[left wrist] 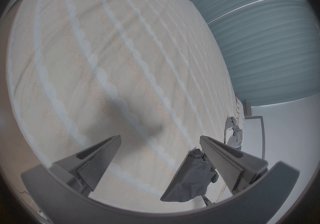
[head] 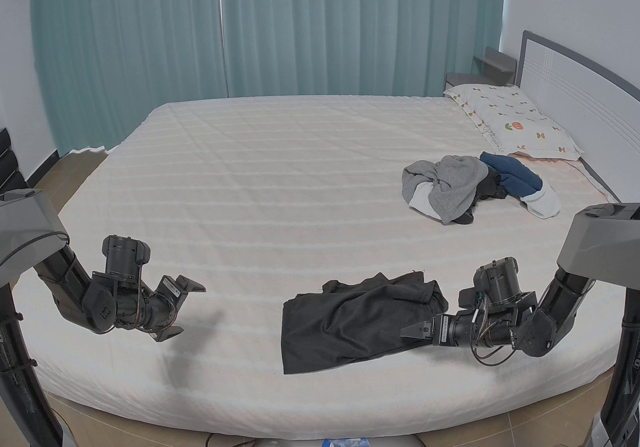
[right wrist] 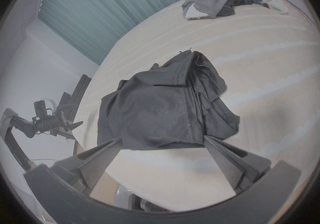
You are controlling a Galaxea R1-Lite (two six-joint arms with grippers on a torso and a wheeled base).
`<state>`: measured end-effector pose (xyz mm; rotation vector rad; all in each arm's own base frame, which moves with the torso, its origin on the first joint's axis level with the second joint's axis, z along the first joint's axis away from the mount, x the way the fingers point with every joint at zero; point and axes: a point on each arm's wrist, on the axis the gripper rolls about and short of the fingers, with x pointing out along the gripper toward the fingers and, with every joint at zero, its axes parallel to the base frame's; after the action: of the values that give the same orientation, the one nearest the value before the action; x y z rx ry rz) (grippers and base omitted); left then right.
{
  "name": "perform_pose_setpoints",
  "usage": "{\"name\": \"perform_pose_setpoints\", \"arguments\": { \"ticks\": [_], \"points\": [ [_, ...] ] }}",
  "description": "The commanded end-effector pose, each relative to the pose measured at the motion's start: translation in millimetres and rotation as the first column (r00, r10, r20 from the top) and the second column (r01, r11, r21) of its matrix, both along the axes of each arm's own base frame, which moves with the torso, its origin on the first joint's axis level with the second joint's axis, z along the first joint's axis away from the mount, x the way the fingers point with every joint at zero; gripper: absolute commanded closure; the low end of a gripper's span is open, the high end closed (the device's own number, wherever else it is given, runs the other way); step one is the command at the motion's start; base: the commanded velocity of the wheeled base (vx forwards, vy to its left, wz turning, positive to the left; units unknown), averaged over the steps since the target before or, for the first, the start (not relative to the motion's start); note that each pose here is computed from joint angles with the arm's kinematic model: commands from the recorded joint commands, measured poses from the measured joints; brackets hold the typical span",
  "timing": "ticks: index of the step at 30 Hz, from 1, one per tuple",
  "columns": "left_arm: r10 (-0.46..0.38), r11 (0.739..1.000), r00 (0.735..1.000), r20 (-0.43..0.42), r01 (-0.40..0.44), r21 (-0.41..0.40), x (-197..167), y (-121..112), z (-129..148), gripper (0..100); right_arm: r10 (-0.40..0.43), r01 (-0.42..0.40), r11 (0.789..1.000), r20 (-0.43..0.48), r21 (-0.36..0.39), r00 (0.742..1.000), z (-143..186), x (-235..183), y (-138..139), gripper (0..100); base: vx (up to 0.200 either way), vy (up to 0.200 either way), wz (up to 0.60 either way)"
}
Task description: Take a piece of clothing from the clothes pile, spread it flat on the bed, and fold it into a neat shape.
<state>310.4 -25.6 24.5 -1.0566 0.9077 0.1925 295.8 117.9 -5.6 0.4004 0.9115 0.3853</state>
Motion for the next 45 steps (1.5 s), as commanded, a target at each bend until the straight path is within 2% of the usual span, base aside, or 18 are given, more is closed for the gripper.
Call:
{"name": "perform_pose_setpoints", "arguments": {
  "ticks": [1,6,7,9,22,27,34,41,45],
  "points": [
    [0.000,1.000,1.000,-0.002,0.000,0.001,0.1,-0.1,-1.1,0,0.003,-0.003,1.000,0.057,0.015,0.998,24.2,-7.7,-5.1,0,0.000,0.000,0.00],
    [0.000,1.000,1.000,-0.002,0.000,0.001,0.1,-0.1,-1.1,0,-0.014,0.012,0.999,0.086,0.033,0.996,32.0,-1.9,-7.0,0,0.000,0.000,0.00],
    [0.000,1.000,1.000,-0.002,0.000,0.001,0.1,-0.1,-1.1,0,-0.038,0.030,0.998,0.135,0.064,0.990,41.2,15.6,-4.1,0,0.000,0.000,0.00],
    [0.001,1.000,1.000,-0.003,-0.001,0.000,0.1,-0.1,-1.1,0,-0.046,0.036,0.997,0.144,0.075,0.989,42.7,21.4,-2.6,0,0.000,0.000,0.00],
    [0.000,1.000,1.000,-0.002,0.000,0.001,0.1,-0.1,-1.1,0,-0.065,0.056,0.996,0.129,0.069,0.989,5.4,65.8,11.1,0,0.000,0.000,0.00],
    [0.000,1.000,1.000,-0.004,0.000,0.001,0.2,-0.1,-1.5,0,-0.079,0.071,0.996,0.136,0.061,0.988,6.7,65.6,10.0,0,0.000,0.000,0.00],
    [0.000,1.000,1.000,-0.002,0.000,0.001,0.3,-0.1,-1.4,0,-0.092,0.083,0.994,0.145,0.065,0.985,25.8,49.9,0.5,0,0.000,0.000,0.00],
    [-0.002,1.000,1.000,-0.004,0.002,0.001,0.1,-0.6,-1.5,0,-0.092,0.087,0.995,0.111,0.052,0.989,16.8,45.0,-2.2,0,0.000,0.000,0.00],
    [-0.003,1.000,1.000,-0.003,0.003,0.002,0.1,-0.6,-1.5,0,-0.106,0.100,0.993,0.098,0.063,0.990,2.0,59.3,3.0,0,0.000,0.000,0.00]
  ]
}}
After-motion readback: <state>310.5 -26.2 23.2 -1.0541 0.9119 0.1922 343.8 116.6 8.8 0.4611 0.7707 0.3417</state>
